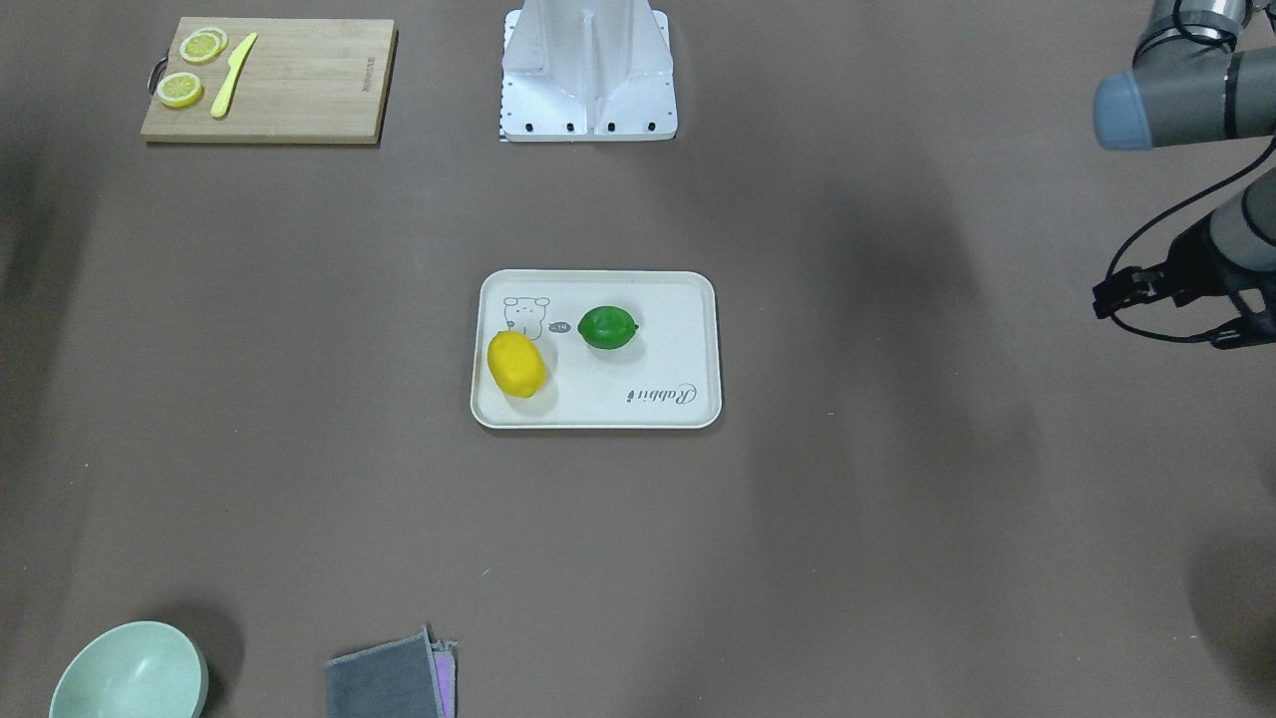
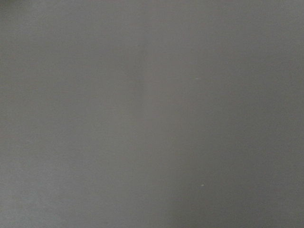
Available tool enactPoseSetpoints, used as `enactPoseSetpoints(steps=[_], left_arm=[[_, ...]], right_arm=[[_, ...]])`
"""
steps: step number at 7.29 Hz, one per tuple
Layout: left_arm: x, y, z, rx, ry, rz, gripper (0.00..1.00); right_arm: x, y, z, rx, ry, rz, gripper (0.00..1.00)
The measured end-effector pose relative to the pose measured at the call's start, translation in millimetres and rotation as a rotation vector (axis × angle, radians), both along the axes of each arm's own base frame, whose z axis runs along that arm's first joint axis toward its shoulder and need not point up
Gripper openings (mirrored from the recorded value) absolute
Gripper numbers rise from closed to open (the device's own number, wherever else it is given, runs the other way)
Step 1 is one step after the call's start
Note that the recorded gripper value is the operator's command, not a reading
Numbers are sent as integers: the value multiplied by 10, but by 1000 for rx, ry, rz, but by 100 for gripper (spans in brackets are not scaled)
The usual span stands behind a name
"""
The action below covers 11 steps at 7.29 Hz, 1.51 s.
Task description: Place all lemons on tray
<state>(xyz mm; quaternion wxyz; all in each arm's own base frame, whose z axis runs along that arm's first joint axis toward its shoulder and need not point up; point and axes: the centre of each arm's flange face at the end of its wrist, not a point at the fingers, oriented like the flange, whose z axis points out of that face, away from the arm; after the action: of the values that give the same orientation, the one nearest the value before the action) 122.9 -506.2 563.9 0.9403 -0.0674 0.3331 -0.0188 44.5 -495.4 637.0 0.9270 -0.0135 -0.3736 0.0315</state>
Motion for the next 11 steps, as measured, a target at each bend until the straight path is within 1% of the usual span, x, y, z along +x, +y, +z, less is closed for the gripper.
enactPoseSetpoints(steps=[2,4,5,6,7,8,9,10,11], left_arm=[[-633,349,561,-8,-7,6,98],[-1318,531,1014,15,2,14,98],[-1673,616,1238,33,19,20,98],[-1950,684,1367,43,33,20,98],[-2089,714,1381,27,66,5,98],[-2111,733,1337,14,130,-15,98],[-2094,734,1240,22,192,-31,98],[-2084,707,1103,47,200,-30,98],[-2062,683,1009,66,176,-17,98]], right_arm=[[-3,16,9,-5,0,-1,100],[-5,23,14,-4,1,-2,100],[-5,24,15,-4,2,-2,100],[-6,23,18,-2,2,-2,100],[-6,22,21,-1,1,-3,100],[-7,22,26,-1,0,-3,100],[-7,19,29,-1,0,-3,100],[-7,16,29,0,0,-3,100],[-7,16,30,0,0,-3,100]])
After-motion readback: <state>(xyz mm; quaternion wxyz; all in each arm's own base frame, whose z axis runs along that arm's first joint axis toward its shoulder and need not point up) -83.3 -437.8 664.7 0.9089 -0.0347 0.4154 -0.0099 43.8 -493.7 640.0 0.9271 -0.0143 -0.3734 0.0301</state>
